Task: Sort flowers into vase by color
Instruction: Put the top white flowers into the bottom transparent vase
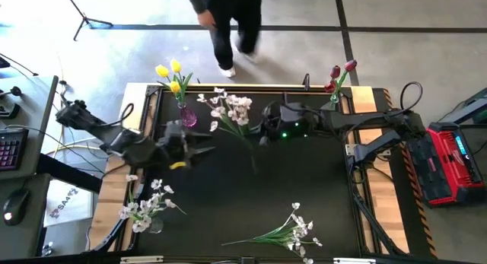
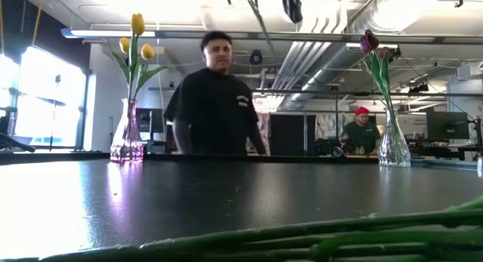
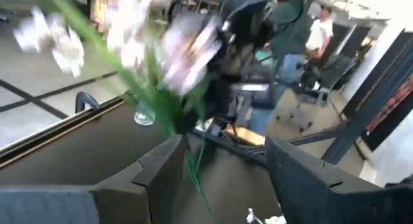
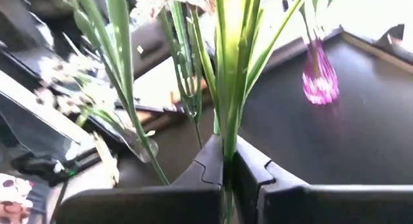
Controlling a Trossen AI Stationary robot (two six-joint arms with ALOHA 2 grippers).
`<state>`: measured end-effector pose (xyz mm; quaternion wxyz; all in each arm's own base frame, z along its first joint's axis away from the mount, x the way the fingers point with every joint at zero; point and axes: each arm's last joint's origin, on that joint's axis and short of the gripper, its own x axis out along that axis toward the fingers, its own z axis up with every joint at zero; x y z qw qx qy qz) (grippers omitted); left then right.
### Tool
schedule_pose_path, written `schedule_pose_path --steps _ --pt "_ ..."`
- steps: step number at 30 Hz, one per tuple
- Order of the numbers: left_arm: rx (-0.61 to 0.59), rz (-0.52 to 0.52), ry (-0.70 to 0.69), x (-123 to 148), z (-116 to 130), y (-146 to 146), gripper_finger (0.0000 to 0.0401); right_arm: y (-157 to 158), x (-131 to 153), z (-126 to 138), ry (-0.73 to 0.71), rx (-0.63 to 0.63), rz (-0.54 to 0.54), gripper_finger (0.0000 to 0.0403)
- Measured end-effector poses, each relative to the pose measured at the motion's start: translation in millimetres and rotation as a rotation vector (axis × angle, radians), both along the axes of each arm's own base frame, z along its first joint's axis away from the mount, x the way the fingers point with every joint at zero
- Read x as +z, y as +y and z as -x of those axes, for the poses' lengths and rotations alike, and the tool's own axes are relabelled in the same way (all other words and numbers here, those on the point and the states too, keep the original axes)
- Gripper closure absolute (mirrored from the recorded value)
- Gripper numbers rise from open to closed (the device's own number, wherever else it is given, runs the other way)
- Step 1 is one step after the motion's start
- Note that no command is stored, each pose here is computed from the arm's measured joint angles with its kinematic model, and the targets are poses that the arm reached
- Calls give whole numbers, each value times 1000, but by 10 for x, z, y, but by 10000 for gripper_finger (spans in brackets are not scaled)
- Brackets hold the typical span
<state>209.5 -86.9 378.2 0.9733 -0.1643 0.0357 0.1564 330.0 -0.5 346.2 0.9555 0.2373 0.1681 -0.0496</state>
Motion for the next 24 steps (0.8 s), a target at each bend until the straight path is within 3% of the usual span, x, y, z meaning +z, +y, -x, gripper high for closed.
schedule_pose_path --steps 9,16,24 --pt "-71 1 139 -296 -451 188 196 3 226 -53 -240 36 101 403" --pt "-103 -50 179 -422 -663 291 196 11 240 -72 -268 75 164 403" --pt "-89 -59 146 -468 -830 437 196 63 166 -203 -314 166 148 403"
